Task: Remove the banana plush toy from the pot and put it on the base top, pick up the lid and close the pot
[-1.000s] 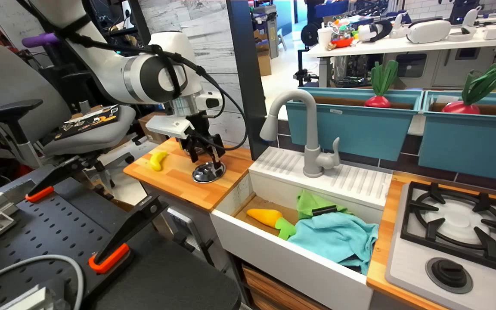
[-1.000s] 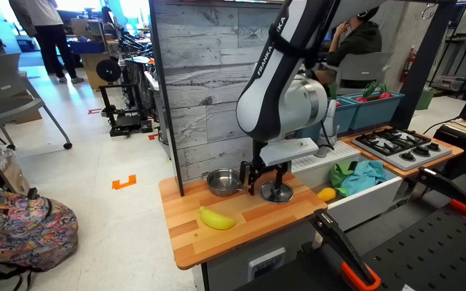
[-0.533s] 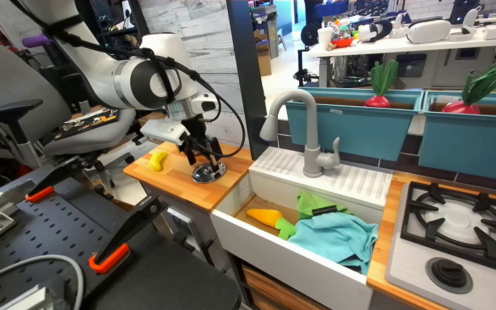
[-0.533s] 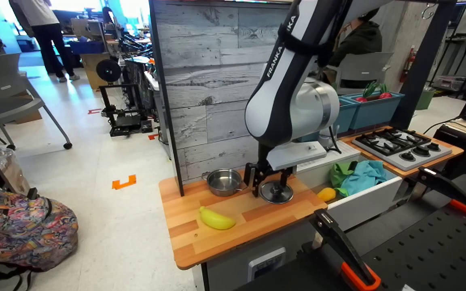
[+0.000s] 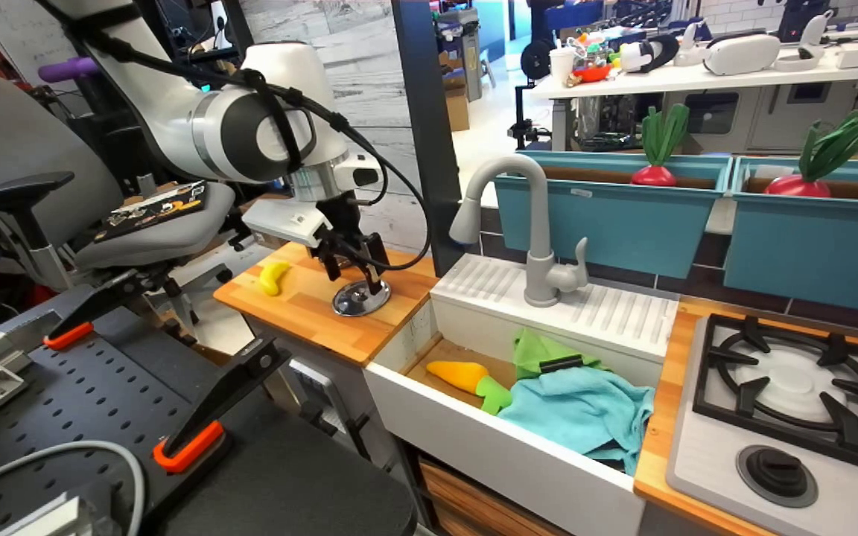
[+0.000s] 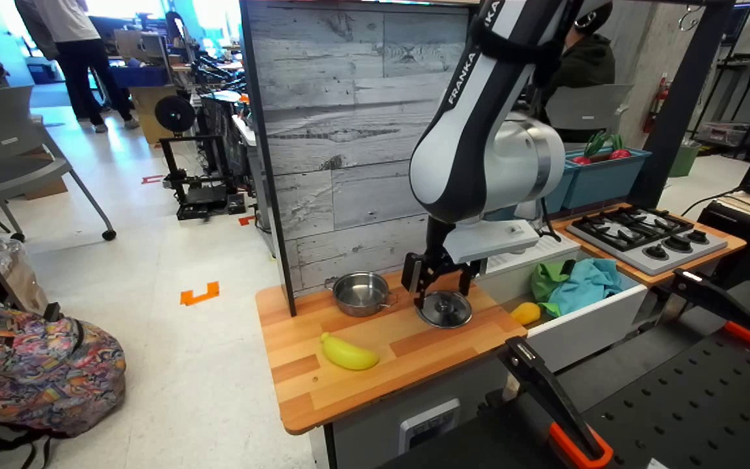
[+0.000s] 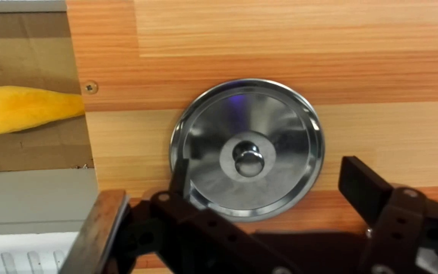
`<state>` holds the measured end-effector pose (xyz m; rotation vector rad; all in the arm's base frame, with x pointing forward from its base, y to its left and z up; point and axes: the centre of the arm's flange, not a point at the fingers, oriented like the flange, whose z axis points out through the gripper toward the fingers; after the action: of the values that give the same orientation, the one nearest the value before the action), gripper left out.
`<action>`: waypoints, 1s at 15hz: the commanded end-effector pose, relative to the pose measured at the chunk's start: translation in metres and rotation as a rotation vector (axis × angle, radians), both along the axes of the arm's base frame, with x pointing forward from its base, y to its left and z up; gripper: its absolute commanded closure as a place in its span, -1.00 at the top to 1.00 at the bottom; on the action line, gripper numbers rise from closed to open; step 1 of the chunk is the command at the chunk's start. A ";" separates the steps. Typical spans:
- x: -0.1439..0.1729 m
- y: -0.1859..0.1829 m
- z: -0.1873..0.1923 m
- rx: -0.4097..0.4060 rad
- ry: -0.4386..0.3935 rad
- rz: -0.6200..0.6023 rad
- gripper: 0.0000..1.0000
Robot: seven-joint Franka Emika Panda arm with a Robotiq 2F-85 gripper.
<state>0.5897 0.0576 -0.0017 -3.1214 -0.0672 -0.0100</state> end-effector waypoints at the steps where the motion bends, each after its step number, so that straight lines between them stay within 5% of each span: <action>1: 0.000 -0.006 0.005 0.038 0.020 0.013 0.99; 4: 0.004 -0.003 0.001 0.041 0.040 0.025 0.99; 5: 0.004 -0.002 0.001 0.042 0.043 0.030 0.49; 7: 0.004 0.000 0.003 0.044 0.044 0.033 0.40; 15: 0.016 -0.004 -0.006 0.043 0.062 0.020 -0.85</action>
<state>0.5927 0.0580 -0.0029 -3.0986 -0.1057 0.0560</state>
